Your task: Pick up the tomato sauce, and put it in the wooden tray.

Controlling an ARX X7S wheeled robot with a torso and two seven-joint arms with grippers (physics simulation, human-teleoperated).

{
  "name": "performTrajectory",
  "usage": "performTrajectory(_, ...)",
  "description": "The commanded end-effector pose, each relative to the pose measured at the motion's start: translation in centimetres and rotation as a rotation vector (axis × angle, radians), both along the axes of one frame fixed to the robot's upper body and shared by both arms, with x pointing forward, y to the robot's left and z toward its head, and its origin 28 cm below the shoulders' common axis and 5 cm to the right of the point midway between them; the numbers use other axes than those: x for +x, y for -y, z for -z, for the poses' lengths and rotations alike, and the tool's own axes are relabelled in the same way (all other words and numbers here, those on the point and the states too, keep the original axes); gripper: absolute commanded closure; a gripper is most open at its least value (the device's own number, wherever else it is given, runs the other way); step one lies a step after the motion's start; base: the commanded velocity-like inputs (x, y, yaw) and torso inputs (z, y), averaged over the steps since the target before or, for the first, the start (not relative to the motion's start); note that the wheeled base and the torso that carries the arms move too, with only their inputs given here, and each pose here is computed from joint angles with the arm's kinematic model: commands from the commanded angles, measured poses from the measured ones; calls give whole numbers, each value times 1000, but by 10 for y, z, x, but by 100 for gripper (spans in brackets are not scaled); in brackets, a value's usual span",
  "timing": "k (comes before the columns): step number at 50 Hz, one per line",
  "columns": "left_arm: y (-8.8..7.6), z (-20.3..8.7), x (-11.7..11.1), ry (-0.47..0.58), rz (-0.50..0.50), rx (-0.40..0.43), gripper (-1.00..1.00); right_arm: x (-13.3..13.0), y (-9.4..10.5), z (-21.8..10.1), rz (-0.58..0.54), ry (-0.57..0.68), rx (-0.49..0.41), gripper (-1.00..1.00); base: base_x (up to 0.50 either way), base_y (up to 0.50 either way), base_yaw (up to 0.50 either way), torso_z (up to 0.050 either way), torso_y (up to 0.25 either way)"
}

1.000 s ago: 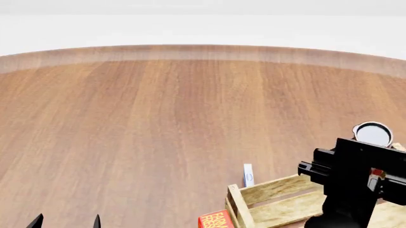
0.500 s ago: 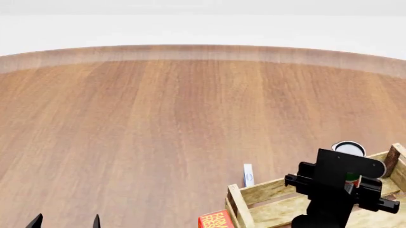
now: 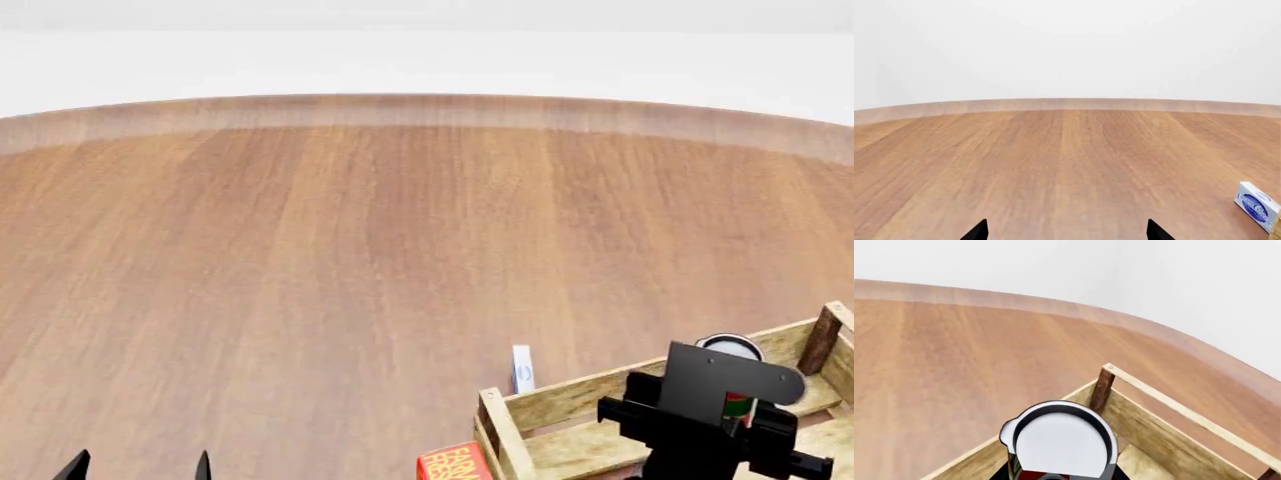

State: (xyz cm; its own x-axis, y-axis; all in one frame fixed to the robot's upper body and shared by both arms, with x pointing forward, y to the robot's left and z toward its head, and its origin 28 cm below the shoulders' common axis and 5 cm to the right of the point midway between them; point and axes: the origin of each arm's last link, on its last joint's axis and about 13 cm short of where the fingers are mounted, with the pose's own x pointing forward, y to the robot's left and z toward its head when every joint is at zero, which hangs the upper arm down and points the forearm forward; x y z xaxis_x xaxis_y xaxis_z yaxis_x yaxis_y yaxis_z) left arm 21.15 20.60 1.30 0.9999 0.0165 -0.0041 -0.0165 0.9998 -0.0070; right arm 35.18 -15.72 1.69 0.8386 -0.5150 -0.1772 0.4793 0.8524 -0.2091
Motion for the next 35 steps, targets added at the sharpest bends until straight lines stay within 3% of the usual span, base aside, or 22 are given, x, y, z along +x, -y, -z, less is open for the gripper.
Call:
performTrajectory(1, 0, 0, 0, -1, 0, 0, -100, -2, -1, 3, -9, -17, -25, 100, 0, 0, 0, 0, 0)
performTrajectory(8, 0, 0, 0, 0, 0, 0, -100, -2, 1, 3, -1, -18, -12, 100, 0, 0, 0, 0, 0)
performTrajectory(14, 0, 0, 0, 0, -1, 0, -100, -4, 1, 5, 6, -135, -5, 100, 0, 0, 0, 0, 0)
performTrajectory(35, 0, 0, 0, 0, -1, 0, -100, -5, 0, 7, 7, -177, 24, 100, 0, 0, 0, 0, 0)
